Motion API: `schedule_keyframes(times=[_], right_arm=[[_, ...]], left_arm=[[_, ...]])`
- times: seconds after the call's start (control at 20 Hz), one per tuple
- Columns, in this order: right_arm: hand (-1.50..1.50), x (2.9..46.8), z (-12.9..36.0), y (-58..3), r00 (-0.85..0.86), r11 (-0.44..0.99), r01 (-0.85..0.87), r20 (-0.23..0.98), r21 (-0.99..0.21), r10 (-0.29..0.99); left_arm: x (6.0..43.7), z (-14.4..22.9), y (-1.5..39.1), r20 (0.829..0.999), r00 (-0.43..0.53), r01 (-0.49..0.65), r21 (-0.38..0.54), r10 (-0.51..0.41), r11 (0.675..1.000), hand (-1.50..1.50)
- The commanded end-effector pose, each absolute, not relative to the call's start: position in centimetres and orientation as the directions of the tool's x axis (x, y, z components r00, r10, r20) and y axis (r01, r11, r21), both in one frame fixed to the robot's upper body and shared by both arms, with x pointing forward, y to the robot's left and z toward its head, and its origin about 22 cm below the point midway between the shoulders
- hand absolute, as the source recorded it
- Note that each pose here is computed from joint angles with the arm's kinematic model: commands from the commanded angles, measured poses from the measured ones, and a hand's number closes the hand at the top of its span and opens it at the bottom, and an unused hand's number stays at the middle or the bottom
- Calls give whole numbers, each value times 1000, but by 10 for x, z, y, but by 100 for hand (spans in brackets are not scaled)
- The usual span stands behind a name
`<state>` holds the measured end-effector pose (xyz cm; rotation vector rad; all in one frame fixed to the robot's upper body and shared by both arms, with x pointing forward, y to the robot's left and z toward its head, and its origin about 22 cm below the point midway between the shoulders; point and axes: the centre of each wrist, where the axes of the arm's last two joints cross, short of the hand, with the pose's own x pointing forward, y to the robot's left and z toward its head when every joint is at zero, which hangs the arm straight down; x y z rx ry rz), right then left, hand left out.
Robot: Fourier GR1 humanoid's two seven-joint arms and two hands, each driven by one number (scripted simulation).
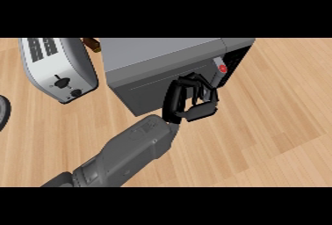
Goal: Pick up the milk, place it into the microwave and close the microwave
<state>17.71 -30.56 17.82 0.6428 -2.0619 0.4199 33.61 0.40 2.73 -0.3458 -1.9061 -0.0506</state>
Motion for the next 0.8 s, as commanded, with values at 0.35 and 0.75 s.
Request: schedule_keyframes(times=[0.35,0.75], right_arm=[[-150,182,187,-308,-451,764,-642,838,-65,-308],[-150,179,190,-306,-423,722,-691,833,-42,-356]], left_arm=[[355,29,7,944,-314,271,-12,100,963,150],[360,21,14,972,-234,162,23,16,986,150]])
